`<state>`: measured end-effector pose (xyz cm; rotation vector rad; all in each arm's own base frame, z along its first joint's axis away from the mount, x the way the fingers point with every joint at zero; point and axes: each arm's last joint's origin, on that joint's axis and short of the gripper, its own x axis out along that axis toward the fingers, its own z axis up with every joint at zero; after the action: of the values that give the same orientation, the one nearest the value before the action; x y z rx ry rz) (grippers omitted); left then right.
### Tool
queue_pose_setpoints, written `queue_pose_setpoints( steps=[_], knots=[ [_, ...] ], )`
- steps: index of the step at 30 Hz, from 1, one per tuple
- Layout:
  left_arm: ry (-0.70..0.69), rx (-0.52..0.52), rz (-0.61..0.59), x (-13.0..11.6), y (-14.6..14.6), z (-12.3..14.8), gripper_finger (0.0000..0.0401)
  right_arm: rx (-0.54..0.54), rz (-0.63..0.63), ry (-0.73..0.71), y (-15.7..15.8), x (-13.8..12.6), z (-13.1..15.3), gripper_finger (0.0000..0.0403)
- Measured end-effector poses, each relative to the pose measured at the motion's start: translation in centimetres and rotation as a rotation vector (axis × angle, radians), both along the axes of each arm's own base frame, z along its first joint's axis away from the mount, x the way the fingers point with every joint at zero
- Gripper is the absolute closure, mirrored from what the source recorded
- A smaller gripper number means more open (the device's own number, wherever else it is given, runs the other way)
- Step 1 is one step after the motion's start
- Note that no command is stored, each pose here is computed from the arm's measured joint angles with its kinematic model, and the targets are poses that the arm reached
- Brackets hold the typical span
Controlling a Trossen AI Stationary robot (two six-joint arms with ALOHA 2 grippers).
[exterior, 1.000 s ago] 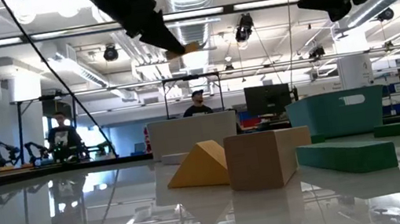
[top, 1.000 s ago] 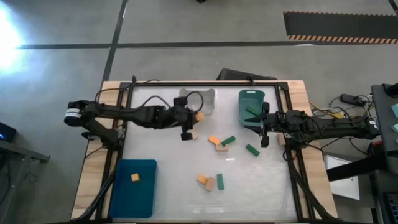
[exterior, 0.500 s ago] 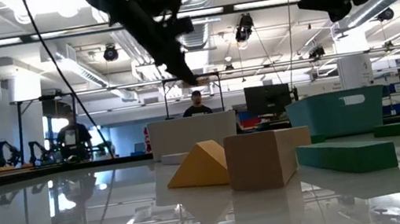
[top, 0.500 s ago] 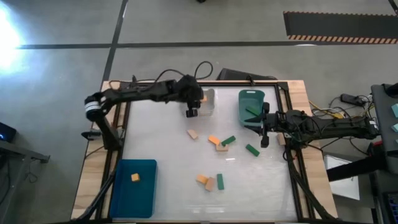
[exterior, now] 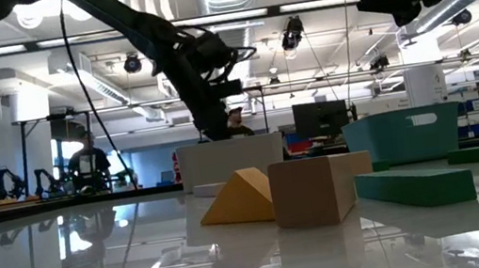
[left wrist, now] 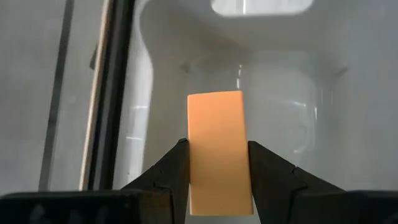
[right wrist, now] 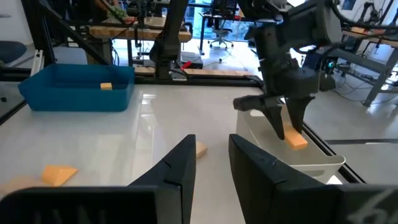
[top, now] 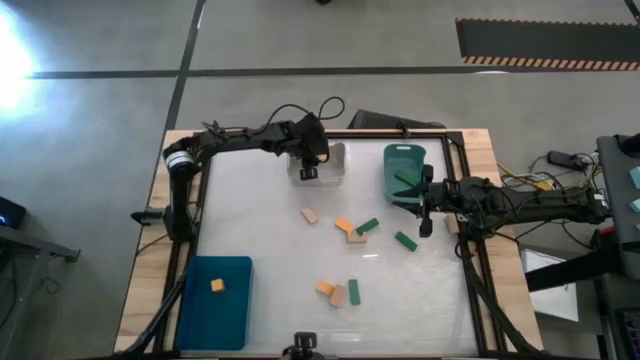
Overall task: Sort & place blocks by color
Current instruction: Put the yellow block into the blue bin
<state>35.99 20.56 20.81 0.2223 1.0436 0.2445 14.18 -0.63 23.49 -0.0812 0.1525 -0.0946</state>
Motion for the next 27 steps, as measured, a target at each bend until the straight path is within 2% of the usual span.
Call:
queue_pose_setpoints(
  steps=[5,11,15,22,27],
  knots=[
    [0.029,-0.007,-0.018,0.1,0.2,-1.0,0.0284,0.000,0.000,0.000,0.0,0.0,0.0,0.0318],
    [0.035,-0.012,-0.018,0.2,0.2,-1.3,0.0199,-0.001,0.000,0.000,0.0,0.0,0.0,0.0319],
    [0.026,-0.006,-0.022,0.2,0.0,-0.9,0.0181,0.012,-0.002,-0.001,0.0,0.0,0.0,0.0315],
    [-0.054,0.003,-0.017,0.2,-2.1,2.3,0.0177,0.068,-0.010,-0.005,0.0,0.0,0.0,0.0321],
    [-0.172,-0.001,-0.043,0.1,-5.9,6.0,0.0176,0.136,-0.021,-0.004,0.0,0.1,-0.1,0.0327]
  ],
)
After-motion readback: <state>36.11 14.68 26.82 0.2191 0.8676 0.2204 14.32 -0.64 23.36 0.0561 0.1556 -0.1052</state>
